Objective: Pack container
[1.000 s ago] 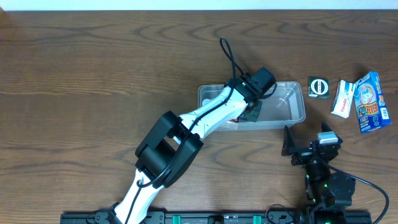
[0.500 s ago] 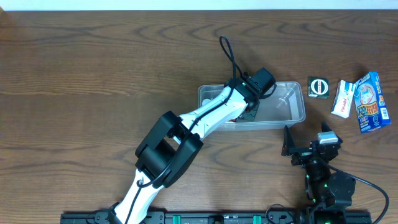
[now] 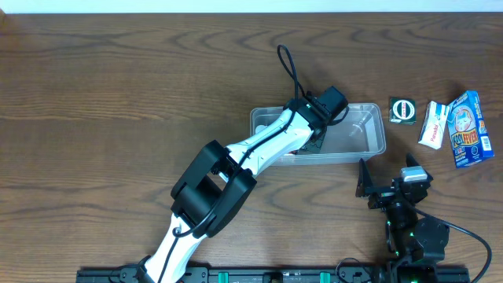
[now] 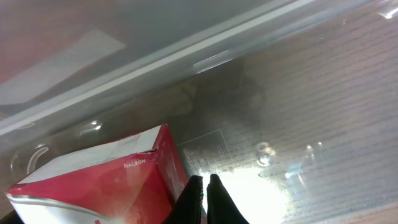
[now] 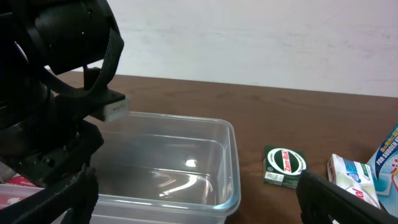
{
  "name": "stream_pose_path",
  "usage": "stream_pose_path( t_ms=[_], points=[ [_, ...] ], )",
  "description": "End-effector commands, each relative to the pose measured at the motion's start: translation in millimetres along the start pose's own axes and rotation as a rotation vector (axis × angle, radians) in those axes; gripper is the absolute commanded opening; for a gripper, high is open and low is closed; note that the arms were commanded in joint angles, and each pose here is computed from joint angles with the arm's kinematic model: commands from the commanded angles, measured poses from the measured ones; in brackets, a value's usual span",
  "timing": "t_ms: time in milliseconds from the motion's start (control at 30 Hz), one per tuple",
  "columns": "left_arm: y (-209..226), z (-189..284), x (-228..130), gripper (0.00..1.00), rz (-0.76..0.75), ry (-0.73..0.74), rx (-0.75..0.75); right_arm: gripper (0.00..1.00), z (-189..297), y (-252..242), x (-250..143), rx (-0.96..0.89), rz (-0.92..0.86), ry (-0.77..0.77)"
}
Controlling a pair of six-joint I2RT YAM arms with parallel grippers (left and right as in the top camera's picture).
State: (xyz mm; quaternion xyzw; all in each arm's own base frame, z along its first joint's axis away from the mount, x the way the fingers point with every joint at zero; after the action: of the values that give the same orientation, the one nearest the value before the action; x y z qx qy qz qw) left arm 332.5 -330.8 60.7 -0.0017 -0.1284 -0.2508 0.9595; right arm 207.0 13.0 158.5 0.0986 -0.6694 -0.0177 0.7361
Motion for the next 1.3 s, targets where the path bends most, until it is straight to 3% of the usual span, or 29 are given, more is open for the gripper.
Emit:
stream_pose_path(
  t_ms=[0, 167, 367, 567, 800, 967, 1267],
  points=[
    [4, 7, 3, 0.08, -0.011, -0.012, 0.017, 0.99, 0, -2, -1, -0.01, -0.002, 0.003],
    [3, 21, 11, 0.37, -0.006, -0.049, 0.006, 0.99, 0, -3, -1, -0.01, -0.002, 0.003],
    [3, 64, 31, 0.47, 0.011, -0.161, -0.027, 0.99, 0, -3, -1, -0.01, -0.002, 0.003],
    [30, 141, 49, 0.54, 0.074, -0.343, -0.032, 0.99, 0, -3, -1, -0.01, -0.002, 0.003],
    [152, 225, 39, 0.67, 0.302, -0.498, 0.26, 0.99, 0, -2, -1, -0.01, -0.002, 0.003],
    [250, 256, 3, 0.99, 0.502, -0.478, 0.448, 0.99, 0, -3, -1, -0.01, -0.002, 0.003],
    [375, 264, -84, 0.98, 0.808, -0.295, 0.627, 0.99, 0, -3, -1, -0.01, -0.002, 0.003]
  ],
)
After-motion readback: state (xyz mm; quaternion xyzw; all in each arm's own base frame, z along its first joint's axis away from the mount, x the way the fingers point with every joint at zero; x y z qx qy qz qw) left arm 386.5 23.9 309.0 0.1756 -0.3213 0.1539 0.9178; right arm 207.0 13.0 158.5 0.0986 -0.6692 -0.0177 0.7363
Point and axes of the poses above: each gripper's point midway between its finger pads, its own z axis back along the fingers, its own y axis along the line the jaws close on, x = y × z, the point moved 4 cm from there along z, back along the fingers, and after that the axes turned 9 degrees about -z, right-handed, at the moved point
